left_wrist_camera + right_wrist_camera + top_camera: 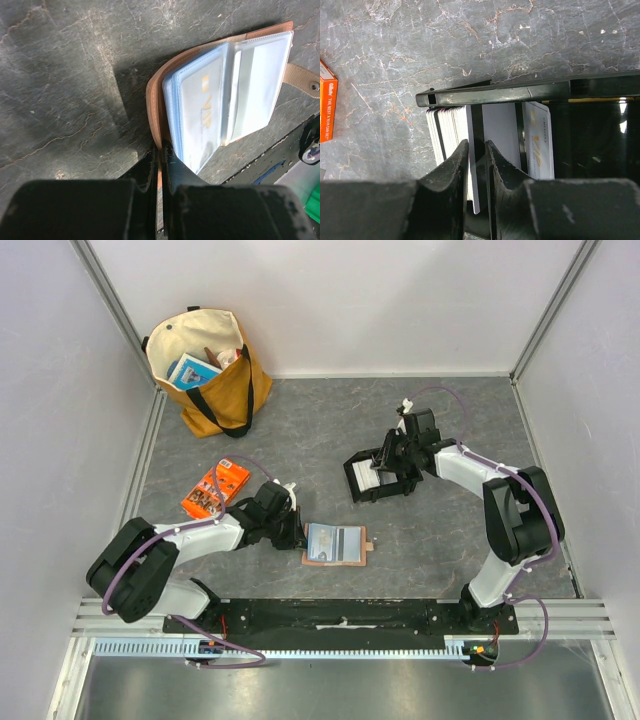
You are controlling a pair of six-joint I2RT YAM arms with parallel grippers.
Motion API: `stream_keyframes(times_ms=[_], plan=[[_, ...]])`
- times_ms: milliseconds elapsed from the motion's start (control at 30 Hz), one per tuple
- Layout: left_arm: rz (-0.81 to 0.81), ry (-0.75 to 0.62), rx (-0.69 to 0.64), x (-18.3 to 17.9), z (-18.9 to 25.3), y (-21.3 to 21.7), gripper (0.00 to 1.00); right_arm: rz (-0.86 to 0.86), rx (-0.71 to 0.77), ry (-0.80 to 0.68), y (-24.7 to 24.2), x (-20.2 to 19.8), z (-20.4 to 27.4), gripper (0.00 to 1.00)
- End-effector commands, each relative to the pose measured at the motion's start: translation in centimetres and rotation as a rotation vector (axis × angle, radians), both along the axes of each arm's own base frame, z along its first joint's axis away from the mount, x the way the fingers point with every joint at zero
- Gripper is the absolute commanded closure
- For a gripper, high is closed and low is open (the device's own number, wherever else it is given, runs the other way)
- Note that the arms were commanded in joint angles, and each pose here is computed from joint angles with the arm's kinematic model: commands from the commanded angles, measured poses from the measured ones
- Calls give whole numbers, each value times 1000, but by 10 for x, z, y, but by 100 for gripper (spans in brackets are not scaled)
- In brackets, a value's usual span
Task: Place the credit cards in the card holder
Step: Pick up the credit card from the storage box.
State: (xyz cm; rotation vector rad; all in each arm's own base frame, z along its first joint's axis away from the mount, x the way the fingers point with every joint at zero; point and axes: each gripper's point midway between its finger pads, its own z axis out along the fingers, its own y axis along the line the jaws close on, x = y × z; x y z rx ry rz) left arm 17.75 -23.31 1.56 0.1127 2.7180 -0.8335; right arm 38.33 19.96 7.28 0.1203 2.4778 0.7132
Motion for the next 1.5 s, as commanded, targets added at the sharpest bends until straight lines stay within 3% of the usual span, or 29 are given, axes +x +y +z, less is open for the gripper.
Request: stream_keyframes(times_ms=[0,433,833,900,1067,1467], plan=[[-15,-9,29,2,-4,2,98,14,47,-46,1,3,19,76],[-22,-8,24,2,-5,1,98,-31,-33,-24,-21,6,2,82],[-21,-6,28,1,-7,2,98,-1,-101,30,-23,6,-24,75],[-21,-7,27,1,-7,2,98,-5,-109,28,-23,7,-23,77],[-23,-7,27,0,-7,2,98,-9,-114,-44,-23,15,3,100],[-18,-16,20,2,-3,1,98,-45,-171,-189,-34,4,74,100]])
